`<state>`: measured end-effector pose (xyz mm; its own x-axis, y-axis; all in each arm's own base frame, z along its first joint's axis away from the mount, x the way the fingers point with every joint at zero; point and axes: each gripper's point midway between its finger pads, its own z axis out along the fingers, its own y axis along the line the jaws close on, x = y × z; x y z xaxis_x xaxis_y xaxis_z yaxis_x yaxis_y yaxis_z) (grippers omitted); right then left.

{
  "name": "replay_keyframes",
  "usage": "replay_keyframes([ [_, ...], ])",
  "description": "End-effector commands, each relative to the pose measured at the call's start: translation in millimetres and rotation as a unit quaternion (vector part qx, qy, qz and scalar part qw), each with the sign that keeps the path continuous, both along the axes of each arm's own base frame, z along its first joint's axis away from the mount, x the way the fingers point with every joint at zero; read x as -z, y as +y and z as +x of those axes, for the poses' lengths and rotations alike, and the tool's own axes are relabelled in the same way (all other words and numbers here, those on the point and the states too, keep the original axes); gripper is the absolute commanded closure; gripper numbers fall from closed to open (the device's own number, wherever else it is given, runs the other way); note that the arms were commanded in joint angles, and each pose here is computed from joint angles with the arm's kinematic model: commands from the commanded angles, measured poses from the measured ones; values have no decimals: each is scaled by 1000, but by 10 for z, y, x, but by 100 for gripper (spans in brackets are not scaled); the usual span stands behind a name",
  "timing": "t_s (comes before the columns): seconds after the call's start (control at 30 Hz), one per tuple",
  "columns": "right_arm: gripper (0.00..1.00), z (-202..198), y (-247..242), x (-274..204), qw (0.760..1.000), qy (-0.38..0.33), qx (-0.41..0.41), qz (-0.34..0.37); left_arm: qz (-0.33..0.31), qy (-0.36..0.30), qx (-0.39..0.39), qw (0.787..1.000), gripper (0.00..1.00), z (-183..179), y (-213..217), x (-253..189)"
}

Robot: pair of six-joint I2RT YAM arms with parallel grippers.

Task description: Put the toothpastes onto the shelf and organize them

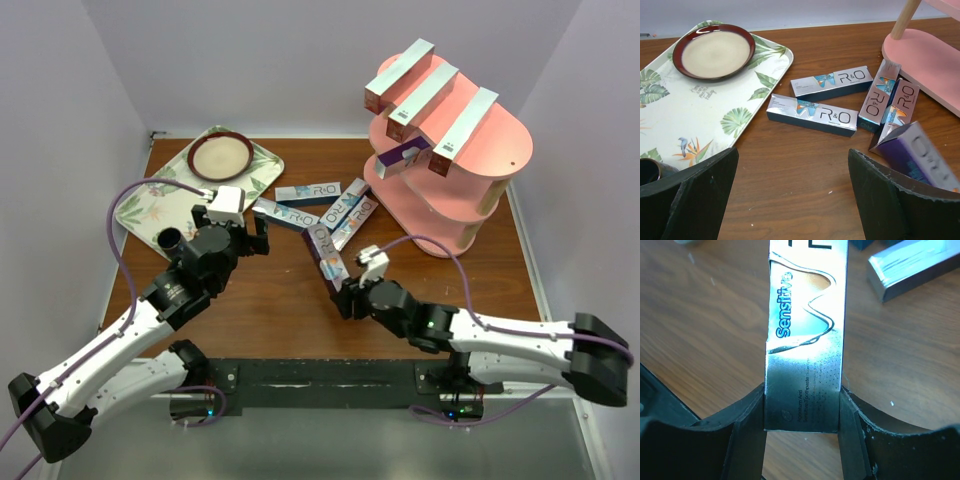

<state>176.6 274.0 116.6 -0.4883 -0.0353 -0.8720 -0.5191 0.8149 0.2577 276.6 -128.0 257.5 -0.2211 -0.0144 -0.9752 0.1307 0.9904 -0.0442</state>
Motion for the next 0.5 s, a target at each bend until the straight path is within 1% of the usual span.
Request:
replay_keyframes([
  [0.0, 70, 161, -197, -510, 980, -34, 100, 170, -16, -16, -11, 1000, 4, 26, 25, -87],
  [0.03, 70, 168, -267, -676, 972, -47, 109, 203, -17, -17, -10, 1000, 4, 29, 19, -89],
  [0.1, 70, 214, -421, -692, 964, -57, 142, 216, -16, -15, -8, 1000, 4, 29, 13, -81],
  [0.13, 71, 216, -496, -783, 958, -64, 153, 236, -16, -15, -9, 1000, 4, 32, 13, -80],
  [0.23, 73, 290, -729, -837, 940, -80, 207, 258, -16, -15, -9, 1000, 4, 33, 9, -76],
  [0.3, 73, 334, -892, -955, 924, -94, 243, 281, -17, -15, -9, 1000, 4, 32, 10, -80],
  [0.47, 74, 425, -1124, -1139, 895, -111, 305, 307, -17, -16, -8, 1000, 4, 30, 12, -91],
])
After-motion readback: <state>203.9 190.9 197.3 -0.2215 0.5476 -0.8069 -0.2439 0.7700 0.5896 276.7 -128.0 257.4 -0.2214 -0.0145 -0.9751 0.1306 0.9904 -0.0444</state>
